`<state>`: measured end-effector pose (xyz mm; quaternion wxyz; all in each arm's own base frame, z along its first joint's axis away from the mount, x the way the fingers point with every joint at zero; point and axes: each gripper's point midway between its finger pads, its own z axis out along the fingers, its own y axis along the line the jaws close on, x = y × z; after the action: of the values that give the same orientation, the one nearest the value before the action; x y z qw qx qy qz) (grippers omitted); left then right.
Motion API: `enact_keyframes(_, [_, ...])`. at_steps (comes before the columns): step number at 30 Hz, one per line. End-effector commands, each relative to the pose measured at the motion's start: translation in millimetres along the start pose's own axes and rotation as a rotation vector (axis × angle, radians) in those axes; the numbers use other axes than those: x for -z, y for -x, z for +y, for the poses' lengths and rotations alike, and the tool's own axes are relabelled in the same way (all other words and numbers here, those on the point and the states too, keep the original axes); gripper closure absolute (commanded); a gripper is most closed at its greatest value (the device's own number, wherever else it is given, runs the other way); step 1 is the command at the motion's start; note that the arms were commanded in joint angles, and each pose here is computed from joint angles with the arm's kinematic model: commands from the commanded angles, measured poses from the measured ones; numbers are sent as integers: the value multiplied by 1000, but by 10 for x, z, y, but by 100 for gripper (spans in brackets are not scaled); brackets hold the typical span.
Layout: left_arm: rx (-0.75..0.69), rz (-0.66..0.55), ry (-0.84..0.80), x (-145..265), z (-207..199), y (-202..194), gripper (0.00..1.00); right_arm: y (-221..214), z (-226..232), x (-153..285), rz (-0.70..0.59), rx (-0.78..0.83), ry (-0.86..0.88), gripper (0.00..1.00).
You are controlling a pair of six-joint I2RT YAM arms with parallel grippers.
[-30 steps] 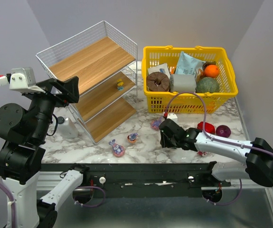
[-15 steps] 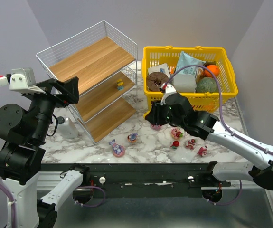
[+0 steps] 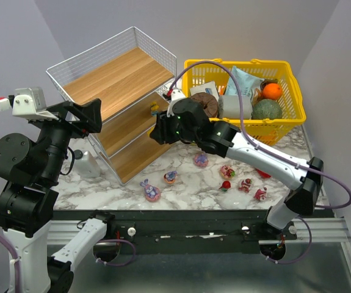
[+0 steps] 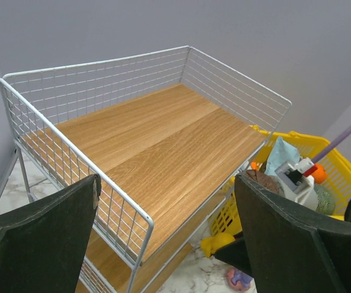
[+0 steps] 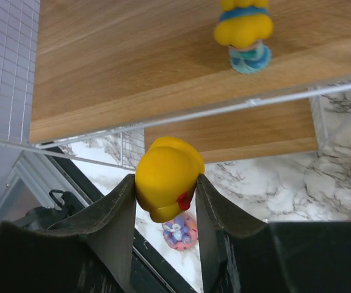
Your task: Place and organize the plastic toys onto the shelf
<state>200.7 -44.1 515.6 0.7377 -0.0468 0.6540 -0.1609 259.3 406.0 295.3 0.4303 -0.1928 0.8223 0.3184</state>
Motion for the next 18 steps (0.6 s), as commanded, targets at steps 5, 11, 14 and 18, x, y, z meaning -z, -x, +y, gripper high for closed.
enact_keyframes(5, [-7, -15, 16, 56, 28, 61, 1, 145, 224, -241, -28, 27, 17, 94])
enact_keyframes(11, [-29, -13, 34, 57, 69, 54, 1, 199, 246, -288, -46, 30, 12, 94])
enact_keyframes(14, [-40, -15, 43, 60, 91, 56, 1, 237, 273, -322, -55, 32, 14, 94])
enact_keyframes(18, [-47, -14, 47, 55, 102, 55, 1, 230, 264, -404, -49, 46, 2, 94])
